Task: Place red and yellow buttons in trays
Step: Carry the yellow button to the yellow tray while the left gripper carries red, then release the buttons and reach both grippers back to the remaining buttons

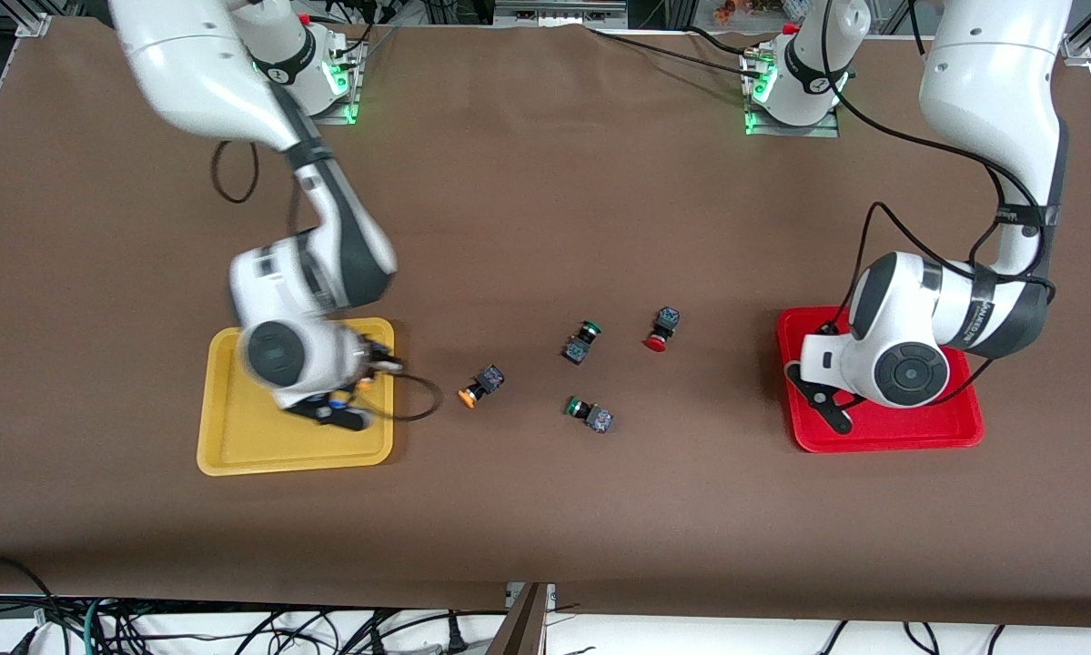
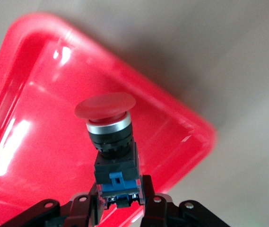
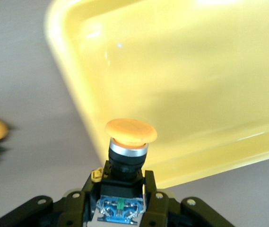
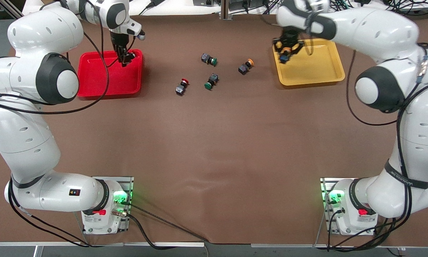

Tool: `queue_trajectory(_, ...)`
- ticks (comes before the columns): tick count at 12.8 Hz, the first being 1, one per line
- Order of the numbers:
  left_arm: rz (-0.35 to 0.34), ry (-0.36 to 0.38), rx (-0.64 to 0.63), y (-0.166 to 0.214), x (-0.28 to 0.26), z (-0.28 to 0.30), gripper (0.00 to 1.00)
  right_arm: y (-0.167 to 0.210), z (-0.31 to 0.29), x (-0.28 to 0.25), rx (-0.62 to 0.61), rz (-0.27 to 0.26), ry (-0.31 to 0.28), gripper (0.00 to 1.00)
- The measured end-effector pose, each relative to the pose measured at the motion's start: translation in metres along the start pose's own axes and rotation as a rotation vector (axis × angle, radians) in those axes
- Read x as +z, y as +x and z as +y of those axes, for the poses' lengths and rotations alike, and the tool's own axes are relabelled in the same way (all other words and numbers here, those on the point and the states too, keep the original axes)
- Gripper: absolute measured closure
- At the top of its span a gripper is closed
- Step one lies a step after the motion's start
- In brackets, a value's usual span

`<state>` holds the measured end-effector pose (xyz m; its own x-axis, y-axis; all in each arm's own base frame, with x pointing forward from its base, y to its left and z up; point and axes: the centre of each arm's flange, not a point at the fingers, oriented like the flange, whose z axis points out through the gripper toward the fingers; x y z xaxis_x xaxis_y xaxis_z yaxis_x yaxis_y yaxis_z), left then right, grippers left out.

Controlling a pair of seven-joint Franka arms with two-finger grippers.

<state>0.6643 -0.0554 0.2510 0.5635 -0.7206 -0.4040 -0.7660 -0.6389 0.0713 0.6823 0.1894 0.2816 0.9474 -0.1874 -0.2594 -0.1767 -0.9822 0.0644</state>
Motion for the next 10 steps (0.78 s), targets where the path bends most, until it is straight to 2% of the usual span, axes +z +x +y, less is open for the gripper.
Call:
queue_trajectory(2,0.018,0.009,-0.007,-0.002,0.02,-0.017,0.49,0.029,0.077,0.01,-0.079,-0.037,0.008,0.58)
queue_trajectory(4,0.043,0.012,0.019,0.005,0.006,-0.008,0.3,0.047,0.137,0.029,-0.129,-0.072,0.026,0.58)
queue_trajectory(6,0.071,-0.005,0.046,0.033,-0.034,0.044,0.07,0.058,0.17,0.048,-0.166,-0.085,0.041,0.58)
queue_trajectory(7,0.09,-0.023,0.002,0.05,-0.053,0.077,0.0,0.062,0.175,0.056,-0.177,-0.085,0.043,0.58)
queue_trajectory(10,0.105,-0.067,-0.2,0.095,-0.069,0.158,0.0,0.062,0.165,0.06,-0.201,-0.076,0.036,0.32)
